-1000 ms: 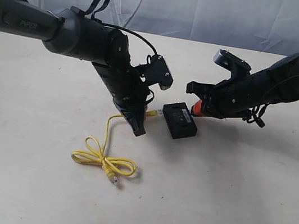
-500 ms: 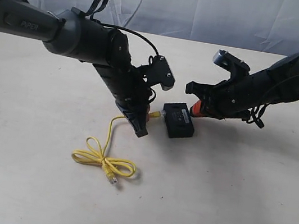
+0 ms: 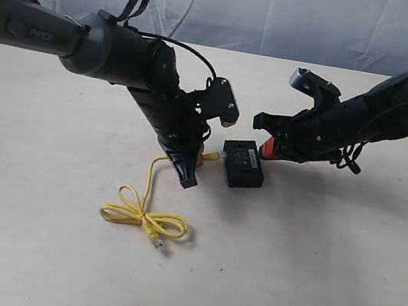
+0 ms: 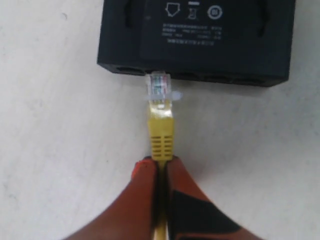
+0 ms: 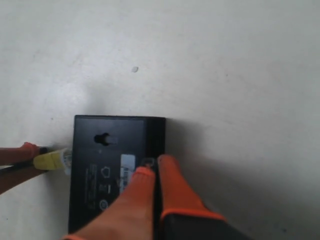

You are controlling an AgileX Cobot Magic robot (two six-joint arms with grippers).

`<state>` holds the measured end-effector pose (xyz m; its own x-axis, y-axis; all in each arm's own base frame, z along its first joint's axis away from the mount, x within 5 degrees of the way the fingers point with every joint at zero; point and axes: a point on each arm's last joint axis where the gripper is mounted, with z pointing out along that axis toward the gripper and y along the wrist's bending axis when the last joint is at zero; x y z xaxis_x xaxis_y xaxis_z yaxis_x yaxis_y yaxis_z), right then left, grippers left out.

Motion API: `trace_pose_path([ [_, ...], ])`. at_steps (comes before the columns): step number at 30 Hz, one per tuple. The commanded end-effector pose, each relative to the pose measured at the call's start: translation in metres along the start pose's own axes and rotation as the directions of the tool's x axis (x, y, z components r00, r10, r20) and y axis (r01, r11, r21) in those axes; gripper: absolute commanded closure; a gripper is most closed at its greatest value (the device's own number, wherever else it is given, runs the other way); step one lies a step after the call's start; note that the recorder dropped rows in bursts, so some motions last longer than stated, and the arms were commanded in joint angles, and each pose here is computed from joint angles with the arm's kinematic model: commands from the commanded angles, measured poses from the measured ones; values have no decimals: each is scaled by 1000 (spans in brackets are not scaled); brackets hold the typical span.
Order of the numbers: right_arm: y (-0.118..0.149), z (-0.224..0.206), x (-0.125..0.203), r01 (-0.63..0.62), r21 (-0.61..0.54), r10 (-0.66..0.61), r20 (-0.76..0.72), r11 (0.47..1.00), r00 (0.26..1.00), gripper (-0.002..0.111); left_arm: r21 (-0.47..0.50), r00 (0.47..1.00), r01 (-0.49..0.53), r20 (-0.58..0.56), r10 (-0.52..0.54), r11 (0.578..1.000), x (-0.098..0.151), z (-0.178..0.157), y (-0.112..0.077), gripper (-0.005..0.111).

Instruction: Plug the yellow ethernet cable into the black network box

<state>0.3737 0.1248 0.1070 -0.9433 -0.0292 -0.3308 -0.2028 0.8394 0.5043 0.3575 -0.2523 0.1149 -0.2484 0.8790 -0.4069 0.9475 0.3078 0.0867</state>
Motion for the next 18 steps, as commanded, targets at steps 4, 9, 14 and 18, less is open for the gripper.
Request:
trace_pose_path([
  [4,1,-1,-3,0,0,0,19,1000,1000,108,38,999,-33,-11,34,999,1,3,-5,107],
  [9,3,-2,-1,-2,-21,2,0,1000,1000,108,53,999,-36,17,36,998,-2,3,-7,107],
  [14,5,-2,0,-10,-46,9,-17,999,1000,108,56,999,-27,21,26,998,-2,3,-7,107],
  [18,8,-2,1,-32,-75,30,-25,997,999,108,58,1000,-20,19,19,998,-2,3,-7,107],
])
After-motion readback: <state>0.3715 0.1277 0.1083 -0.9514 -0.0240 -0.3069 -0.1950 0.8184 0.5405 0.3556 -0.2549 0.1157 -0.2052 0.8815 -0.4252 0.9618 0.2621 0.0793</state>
